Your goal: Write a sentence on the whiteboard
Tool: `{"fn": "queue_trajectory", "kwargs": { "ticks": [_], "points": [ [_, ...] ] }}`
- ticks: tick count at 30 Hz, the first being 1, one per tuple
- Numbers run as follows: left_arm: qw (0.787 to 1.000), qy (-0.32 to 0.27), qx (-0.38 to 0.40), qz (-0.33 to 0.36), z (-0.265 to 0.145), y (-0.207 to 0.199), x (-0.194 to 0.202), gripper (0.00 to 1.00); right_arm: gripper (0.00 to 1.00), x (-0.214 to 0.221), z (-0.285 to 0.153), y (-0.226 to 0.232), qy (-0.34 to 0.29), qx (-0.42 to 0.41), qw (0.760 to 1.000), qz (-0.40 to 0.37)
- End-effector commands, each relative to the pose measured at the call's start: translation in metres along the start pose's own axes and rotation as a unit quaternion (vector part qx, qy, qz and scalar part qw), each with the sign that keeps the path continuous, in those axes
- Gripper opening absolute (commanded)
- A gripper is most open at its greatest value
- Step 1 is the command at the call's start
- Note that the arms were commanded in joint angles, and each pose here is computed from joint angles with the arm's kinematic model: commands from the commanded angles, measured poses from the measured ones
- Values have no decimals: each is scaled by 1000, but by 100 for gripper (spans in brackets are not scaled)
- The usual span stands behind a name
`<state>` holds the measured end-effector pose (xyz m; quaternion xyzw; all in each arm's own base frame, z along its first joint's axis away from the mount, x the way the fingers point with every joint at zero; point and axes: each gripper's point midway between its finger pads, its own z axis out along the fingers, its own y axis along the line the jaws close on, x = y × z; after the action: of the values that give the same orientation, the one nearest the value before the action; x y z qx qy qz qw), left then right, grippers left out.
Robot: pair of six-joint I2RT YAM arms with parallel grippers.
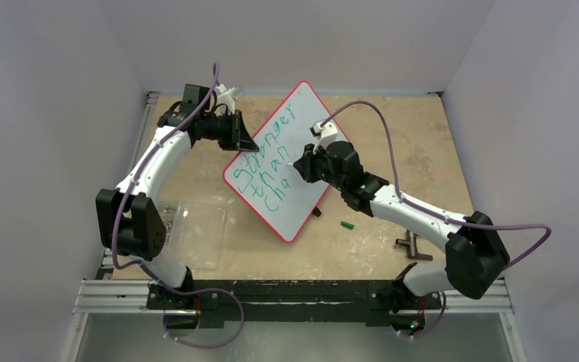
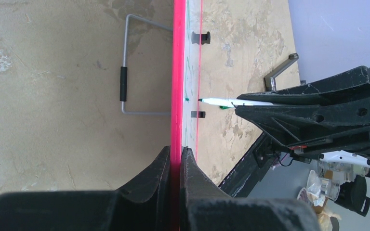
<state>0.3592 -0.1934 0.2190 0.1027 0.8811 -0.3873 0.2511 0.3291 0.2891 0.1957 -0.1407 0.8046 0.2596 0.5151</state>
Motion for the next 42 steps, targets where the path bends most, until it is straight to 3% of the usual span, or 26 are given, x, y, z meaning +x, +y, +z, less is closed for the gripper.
{"fn": "queue_trajectory", "kwargs": {
  "ticks": [1,13,29,42],
  "points": [
    [997,-39,-57,24,-12,15,-19,0,0,-33,3,24,-41,-47,998,12],
    [997,-40,-55,24,-12,14,-19,0,0,-14,4,20,-21,-46,999,17],
    [997,-41,-56,25,-14,13,-19,0,0,43,-18,-3,23,-21,999,23],
    [997,-44,-52,27,-15,10,-20,0,0,-29,-6,-4,-33,20,999,-8]
  ]
}}
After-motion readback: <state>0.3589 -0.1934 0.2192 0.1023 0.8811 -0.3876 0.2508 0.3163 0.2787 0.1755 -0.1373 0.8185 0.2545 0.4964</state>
